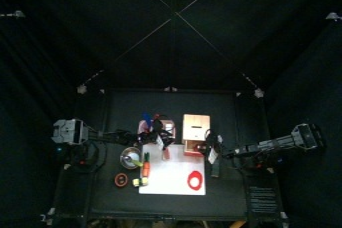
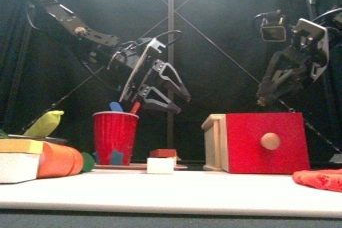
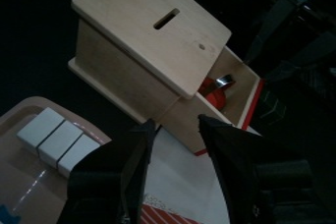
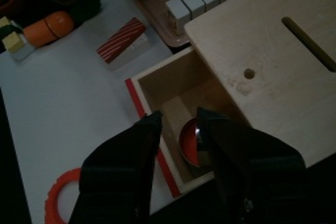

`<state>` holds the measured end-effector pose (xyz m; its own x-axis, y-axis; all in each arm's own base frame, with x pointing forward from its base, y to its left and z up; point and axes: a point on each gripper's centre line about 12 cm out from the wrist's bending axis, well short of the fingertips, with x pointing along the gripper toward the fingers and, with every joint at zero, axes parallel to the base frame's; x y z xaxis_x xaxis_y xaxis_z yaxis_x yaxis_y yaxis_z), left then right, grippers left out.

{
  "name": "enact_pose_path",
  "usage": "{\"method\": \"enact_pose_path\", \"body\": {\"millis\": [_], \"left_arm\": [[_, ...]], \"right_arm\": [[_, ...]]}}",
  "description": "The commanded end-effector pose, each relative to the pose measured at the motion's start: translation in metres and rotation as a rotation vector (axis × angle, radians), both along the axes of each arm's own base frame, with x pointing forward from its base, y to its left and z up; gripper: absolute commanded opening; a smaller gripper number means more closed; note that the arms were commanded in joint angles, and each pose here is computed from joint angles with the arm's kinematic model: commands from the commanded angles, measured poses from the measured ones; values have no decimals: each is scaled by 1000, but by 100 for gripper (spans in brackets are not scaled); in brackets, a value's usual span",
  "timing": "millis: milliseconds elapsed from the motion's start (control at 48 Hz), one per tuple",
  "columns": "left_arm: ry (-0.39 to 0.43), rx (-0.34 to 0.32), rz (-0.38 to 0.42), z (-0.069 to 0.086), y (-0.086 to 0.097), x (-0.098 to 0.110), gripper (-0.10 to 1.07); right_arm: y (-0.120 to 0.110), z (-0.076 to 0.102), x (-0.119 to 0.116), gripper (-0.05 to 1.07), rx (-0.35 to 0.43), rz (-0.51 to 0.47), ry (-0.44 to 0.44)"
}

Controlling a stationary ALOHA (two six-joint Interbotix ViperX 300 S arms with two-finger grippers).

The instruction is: Close drawer

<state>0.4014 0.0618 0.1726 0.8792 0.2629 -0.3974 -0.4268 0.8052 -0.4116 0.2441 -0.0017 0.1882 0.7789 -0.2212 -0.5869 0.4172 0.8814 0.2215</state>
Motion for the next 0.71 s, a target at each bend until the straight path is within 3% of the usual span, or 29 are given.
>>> {"method": "enact_pose_path", "body": {"millis": [0, 125, 271, 396, 688], "left_arm": [[-40, 8, 3, 14, 2, 5, 80], [-72, 13, 11, 24, 7, 14, 80], [-119, 13, 45, 41, 27, 38, 79], [-104, -12, 60, 47, 48, 59, 76], [-100, -48, 68, 65, 82, 94, 51]], "right_arm": [[3, 19, 8, 75, 23, 3, -59], [15, 26, 7, 75, 47, 48, -88], [34, 34, 4, 73, 74, 123, -115], [45, 29, 3, 70, 100, 148, -93], [60, 13, 17, 51, 125, 173, -18]]}}
